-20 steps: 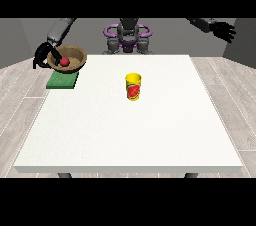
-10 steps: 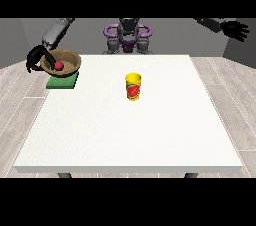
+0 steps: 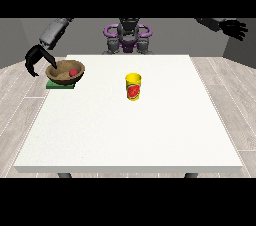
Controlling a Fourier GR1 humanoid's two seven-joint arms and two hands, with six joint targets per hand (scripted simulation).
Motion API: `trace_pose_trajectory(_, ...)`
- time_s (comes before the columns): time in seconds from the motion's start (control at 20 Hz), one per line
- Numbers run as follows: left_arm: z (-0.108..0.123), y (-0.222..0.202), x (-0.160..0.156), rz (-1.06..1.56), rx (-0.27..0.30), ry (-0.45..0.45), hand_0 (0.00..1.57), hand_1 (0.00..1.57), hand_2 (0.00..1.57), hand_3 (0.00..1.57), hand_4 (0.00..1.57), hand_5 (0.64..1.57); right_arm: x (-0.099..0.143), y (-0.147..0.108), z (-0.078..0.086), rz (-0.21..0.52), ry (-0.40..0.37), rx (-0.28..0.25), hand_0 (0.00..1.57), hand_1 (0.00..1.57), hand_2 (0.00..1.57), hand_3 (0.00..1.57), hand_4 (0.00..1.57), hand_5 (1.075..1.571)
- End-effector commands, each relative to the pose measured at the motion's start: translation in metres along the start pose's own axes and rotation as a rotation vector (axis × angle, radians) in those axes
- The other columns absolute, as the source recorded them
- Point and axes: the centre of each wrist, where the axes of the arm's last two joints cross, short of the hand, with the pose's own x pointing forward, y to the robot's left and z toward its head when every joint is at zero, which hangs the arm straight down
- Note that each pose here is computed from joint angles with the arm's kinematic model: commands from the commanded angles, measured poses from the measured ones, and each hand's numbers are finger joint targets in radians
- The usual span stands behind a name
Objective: Pick the cup and pour the ball into the bowl, then pick the bowl and place it on the pad
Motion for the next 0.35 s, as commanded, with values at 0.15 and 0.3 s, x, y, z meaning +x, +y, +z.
trace_pose_trajectory(0.15, -0.006, -0.098, -0.02, 0.071, -0.14, 0.15, 0.0, 0.0, 0.0, 0.0, 0.9, 1.559, 0.017, -0.001, -0.006, 0.078, 0.096, 0.055, 0.0, 0.0, 0.0, 0.0, 0.0, 1.356)
trace_pose_trajectory(0.3, 0.02, -0.083, -0.047, 0.031, -0.081, 0.279, 0.0, 0.0, 0.0, 0.0, 0.9, 1.559, 0.046, 0.038, -0.002, 0.006, -0.015, 0.216, 0.0, 0.0, 0.0, 0.0, 0.48, 1.434)
